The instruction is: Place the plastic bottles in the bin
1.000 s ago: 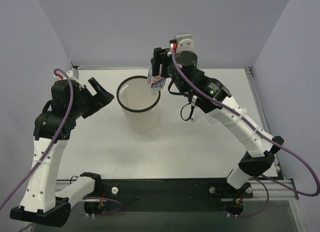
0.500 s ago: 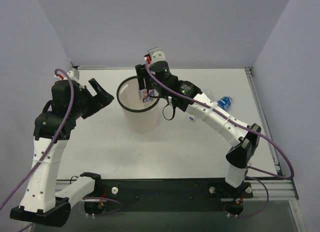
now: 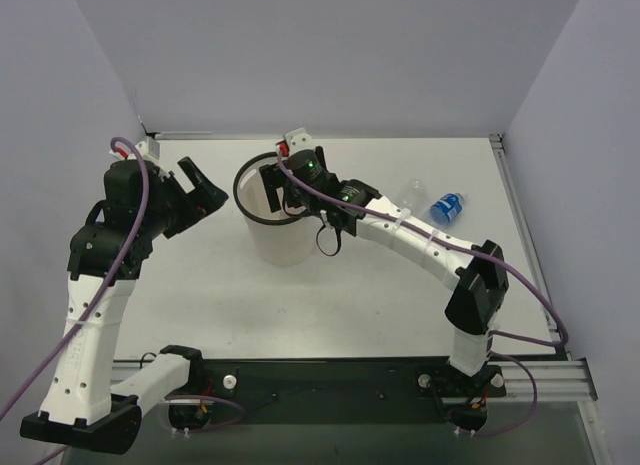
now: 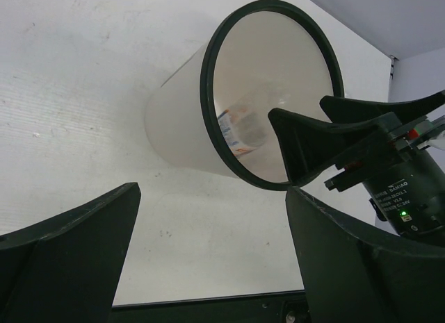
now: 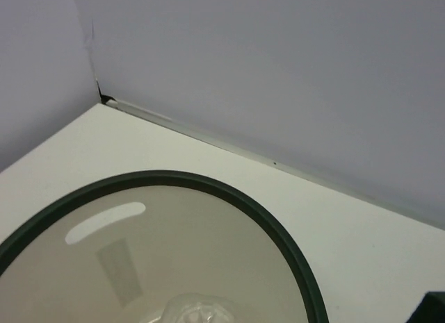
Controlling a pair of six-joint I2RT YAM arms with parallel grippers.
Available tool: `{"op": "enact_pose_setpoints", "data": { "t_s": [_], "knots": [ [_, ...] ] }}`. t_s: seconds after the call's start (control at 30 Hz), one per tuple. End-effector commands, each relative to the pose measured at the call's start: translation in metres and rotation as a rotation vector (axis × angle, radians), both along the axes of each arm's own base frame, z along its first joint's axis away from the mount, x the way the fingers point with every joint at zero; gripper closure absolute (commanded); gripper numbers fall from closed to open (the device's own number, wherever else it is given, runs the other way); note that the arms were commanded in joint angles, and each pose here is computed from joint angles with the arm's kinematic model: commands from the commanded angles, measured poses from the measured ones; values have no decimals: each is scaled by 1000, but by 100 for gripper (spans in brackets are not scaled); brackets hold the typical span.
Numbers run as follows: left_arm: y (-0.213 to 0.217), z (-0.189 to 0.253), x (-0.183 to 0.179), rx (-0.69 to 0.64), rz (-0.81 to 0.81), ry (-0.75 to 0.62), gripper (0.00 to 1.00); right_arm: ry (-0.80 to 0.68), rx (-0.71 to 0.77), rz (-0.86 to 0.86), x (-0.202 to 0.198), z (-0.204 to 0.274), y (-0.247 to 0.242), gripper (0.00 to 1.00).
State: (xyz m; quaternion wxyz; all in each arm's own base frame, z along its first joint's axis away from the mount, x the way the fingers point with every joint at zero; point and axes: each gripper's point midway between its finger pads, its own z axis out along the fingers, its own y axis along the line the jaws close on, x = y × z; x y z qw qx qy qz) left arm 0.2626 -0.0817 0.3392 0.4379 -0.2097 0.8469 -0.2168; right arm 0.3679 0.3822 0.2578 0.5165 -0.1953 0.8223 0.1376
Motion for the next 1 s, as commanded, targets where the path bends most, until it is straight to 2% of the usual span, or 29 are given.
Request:
{"op": "enact_pose_setpoints", "data": {
  "t_s": [0.0, 0.1, 0.2, 0.33, 0.37, 0.43, 0.7, 0.83, 0.87, 0.97],
  "knots": [
    [2, 9, 0, 24, -6, -31, 3, 21, 30, 2, -11, 7, 6, 10],
    [2, 9, 0, 24, -8, -32, 2, -1, 55, -8, -12, 31, 2, 9],
    [2, 13, 0, 23, -7, -43, 3, -35, 82, -65, -12, 62, -17, 13],
    [1, 14, 2, 15, -6, -48, 3, -44, 153, -188, -12, 97, -69, 17],
    [0, 14, 2, 9, -8, -50, 3, -18, 144, -213, -13, 86, -80, 18],
    [-2, 13, 2, -1, -11, -51, 3, -12, 207, -298, -13, 98, -113, 20],
    [-3, 9, 1, -6, -13, -42, 2, 92, 189, -592, -15, 57, -218, 23],
    [-4, 7, 1, -10, -14, -35, 3, 224, 252, -765, -12, 23, -263, 25],
    [-3, 6, 0, -10, -12, -35, 2, 255, 286, -852, -9, 16, -285, 27],
    [-4, 5, 0, -14, -10, -32, 3, 334, 315, -947, -7, -8, -311, 27]
  ]
}}
